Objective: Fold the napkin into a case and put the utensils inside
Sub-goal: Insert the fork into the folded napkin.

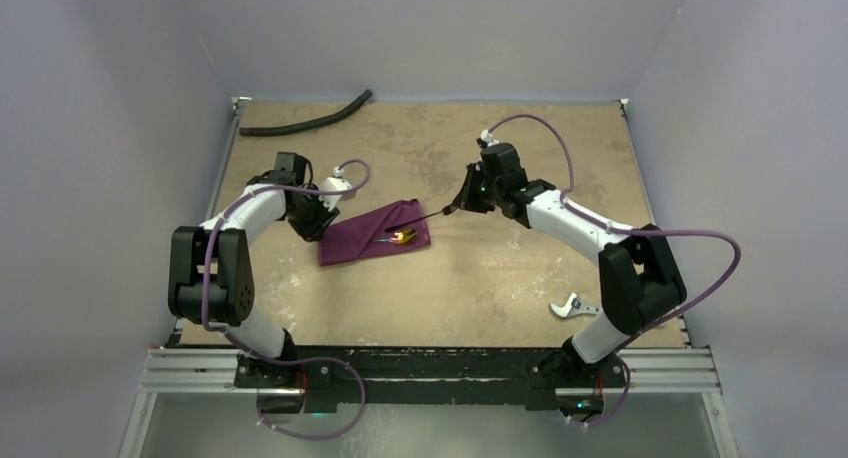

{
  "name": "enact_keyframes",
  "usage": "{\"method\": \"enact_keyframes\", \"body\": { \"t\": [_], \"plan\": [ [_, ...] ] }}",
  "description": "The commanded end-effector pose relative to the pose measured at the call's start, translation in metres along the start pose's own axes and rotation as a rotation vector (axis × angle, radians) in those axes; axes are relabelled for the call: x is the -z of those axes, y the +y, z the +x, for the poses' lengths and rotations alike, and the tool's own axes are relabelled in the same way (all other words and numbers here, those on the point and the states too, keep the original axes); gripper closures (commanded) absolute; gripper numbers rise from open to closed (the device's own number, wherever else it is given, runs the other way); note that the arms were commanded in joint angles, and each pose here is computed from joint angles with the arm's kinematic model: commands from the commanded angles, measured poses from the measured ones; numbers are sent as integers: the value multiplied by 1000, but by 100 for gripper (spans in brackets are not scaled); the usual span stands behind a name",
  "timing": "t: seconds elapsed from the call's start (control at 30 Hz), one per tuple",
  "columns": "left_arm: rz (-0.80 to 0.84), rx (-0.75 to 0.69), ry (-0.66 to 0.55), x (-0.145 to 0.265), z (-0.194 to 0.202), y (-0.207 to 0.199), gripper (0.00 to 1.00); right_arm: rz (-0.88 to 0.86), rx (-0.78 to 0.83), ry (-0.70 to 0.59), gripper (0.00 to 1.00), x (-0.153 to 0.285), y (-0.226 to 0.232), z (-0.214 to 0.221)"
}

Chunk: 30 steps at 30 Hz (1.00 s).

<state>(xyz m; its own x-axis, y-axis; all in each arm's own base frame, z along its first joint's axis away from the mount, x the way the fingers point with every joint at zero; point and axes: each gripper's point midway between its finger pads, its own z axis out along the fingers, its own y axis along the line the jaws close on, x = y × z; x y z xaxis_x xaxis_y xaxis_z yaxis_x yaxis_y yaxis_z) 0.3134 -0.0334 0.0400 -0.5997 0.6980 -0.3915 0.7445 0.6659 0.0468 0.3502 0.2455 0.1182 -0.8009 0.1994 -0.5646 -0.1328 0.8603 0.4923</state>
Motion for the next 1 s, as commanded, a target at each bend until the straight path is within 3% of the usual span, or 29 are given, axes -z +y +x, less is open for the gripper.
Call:
{"method": "enact_keyframes", "body": {
  "t": [0.0,0.97],
  "plan": [
    [-30,-41,-25,4,-9,15,68,-83,30,-52,100,-2,30,-22],
    [-26,-62,-2,-1,2,10,69,-201,76,29,100,-50,90,7]
  ]
}}
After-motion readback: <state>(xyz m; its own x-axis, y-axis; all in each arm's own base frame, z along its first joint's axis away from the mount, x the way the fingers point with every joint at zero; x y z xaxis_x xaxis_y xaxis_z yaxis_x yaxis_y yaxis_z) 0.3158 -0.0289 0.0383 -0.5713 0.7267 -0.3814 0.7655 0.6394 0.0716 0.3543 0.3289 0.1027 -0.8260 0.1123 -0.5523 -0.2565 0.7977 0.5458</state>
